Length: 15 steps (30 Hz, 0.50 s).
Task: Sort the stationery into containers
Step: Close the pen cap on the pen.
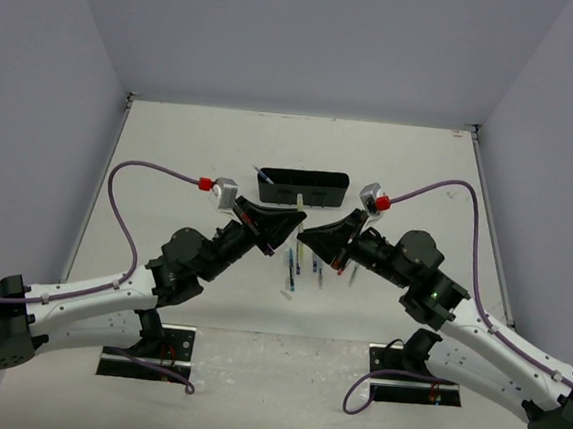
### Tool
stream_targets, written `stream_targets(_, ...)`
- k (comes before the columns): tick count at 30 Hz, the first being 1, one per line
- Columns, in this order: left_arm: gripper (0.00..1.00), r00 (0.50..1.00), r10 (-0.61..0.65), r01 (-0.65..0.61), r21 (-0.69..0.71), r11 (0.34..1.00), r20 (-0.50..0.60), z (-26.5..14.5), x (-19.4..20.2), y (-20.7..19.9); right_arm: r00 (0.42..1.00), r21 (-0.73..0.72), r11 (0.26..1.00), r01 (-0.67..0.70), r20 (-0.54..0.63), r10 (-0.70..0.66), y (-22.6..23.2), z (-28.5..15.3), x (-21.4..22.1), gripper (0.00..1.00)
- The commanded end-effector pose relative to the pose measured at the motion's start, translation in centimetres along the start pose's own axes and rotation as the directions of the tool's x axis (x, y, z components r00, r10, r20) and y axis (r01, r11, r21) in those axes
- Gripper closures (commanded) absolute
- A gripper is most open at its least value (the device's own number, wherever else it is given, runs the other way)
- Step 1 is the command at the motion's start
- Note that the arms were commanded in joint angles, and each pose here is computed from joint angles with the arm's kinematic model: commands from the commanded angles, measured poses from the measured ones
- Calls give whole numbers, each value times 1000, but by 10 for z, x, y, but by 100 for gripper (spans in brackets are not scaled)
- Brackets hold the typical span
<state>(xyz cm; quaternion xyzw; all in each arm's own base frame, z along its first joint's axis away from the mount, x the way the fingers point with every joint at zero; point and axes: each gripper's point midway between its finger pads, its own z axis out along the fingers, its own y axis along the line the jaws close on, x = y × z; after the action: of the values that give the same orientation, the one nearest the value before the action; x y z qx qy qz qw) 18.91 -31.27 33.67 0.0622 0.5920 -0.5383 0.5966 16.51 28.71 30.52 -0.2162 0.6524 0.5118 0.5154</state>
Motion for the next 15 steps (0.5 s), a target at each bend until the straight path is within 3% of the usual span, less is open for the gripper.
stream_targets(1,100,999,37,-36,104,994,-6,3,-5,-23,998,-102,993,58,41,-54,27,1,-26,87)
stream_targets(3,100,1000,26,-27,116,993,18,1,-12,-26,998,-111,992,56,19,-54,26,3,-20,71)
stream_targets(5,100,999,17,-21,121,992,39,0,-17,-28,999,-120,992,47,1,-47,25,7,-14,69)
stream_targets(9,100,999,5,-12,130,991,51,2,-24,-33,999,-122,992,41,-5,-42,24,9,-12,82)
stream_targets(11,100,998,0,-7,119,993,57,2,-28,-33,999,-107,993,49,6,-49,23,6,-14,100)
stream_targets(12,98,998,6,-12,112,994,59,2,-29,-33,999,-104,993,53,10,-53,22,5,-15,100)
stream_targets(14,65,998,30,-35,91,995,53,4,-32,-31,998,-107,992,62,4,-62,23,1,-14,100)
stream_targets(15,55,998,40,-44,82,996,49,5,-34,-31,998,-107,992,66,-3,-66,23,0,-12,100)
